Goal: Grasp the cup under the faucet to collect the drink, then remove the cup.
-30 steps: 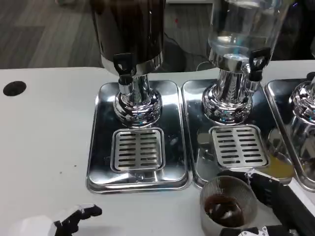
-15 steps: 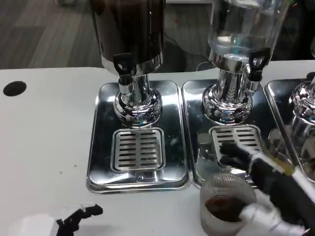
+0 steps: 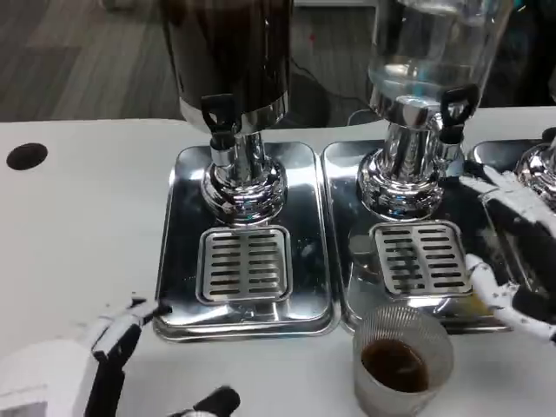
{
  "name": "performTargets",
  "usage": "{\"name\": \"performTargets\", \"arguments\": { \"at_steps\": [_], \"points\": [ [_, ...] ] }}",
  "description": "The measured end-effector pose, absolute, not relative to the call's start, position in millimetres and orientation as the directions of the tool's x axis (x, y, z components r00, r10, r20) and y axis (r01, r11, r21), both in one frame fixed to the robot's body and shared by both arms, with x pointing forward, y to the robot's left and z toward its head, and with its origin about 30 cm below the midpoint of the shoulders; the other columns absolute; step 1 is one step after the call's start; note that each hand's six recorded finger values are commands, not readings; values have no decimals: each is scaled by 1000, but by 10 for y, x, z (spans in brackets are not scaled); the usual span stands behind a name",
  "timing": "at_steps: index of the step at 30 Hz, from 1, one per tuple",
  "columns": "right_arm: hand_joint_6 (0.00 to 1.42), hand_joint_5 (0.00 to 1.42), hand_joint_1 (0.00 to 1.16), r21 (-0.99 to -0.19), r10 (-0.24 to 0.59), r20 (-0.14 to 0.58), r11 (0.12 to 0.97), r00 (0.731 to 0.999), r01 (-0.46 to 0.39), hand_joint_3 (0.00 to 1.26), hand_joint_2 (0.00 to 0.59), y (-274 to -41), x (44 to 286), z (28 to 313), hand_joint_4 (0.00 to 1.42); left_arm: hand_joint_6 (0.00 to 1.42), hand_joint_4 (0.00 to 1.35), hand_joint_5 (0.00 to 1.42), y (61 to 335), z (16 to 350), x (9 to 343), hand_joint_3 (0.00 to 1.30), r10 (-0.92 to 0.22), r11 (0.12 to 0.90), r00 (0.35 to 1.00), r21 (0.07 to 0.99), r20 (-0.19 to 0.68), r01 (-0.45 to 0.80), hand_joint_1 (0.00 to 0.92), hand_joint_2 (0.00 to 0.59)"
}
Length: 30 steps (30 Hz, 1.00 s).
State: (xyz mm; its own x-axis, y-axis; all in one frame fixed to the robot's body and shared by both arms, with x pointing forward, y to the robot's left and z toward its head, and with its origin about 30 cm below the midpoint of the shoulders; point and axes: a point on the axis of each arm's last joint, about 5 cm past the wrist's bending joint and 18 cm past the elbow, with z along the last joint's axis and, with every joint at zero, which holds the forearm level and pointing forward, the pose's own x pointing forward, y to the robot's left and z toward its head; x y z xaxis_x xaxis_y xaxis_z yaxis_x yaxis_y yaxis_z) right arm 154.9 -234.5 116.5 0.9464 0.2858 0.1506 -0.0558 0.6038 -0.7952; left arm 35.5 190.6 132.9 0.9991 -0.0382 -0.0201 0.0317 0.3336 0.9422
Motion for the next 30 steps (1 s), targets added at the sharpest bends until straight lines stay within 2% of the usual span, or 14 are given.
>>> {"name": "performTargets", "arguments": {
  "at_steps": [2, 3, 5, 10, 18, 20, 30],
  "points": [
    [0, 0, 525, -819, 273, 136, 572, 952, -47, 120, 586, -2310, 1561, 1104, 0, 170, 0, 20, 1902, 1304, 411, 76, -46, 292, 999, 956, -12, 25, 0, 147],
    [0, 0, 524, -842, 239, 121, 539, 963, -28, 122, 586, -2276, 1565, 996, 0, 149, 0, 15, 1911, 1258, 481, 65, -37, 247, 999, 969, -16, 25, 0, 140],
    [0, 0, 522, -856, 227, 88, 515, 970, -43, 124, 586, -2255, 1537, 902, 0, 122, 0, 3, 1931, 1239, 537, 52, -14, 218, 1000, 976, -9, 12, 0, 124],
    [0, 0, 518, -863, 196, 116, 505, 974, 1, 128, 586, -2271, 1496, 853, 0, 116, 0, 1, 1951, 1225, 560, 43, 8, 142, 1000, 990, -6, 5, 0, 110],
    [0, 0, 492, -857, 191, 100, 515, 976, -13, 141, 580, -2275, 1426, 818, 2, 124, 0, 32, 1983, 1226, 501, 27, 18, 155, 1000, 988, 17, -19, 0, 85],
    [0, 0, 489, -856, 195, 104, 517, 975, -12, 146, 558, -2267, 1422, 825, 12, 127, 0, 42, 1987, 1226, 489, 28, 16, 157, 999, 987, 27, -30, 0, 84],
    [0, 0, 487, -837, 189, 126, 548, 974, 2, 157, 546, -2258, 1400, 857, 28, 160, 0, 52, 1979, 1254, 465, 42, 9, 177, 998, 982, 57, -58, 0, 79]
  ]
}}
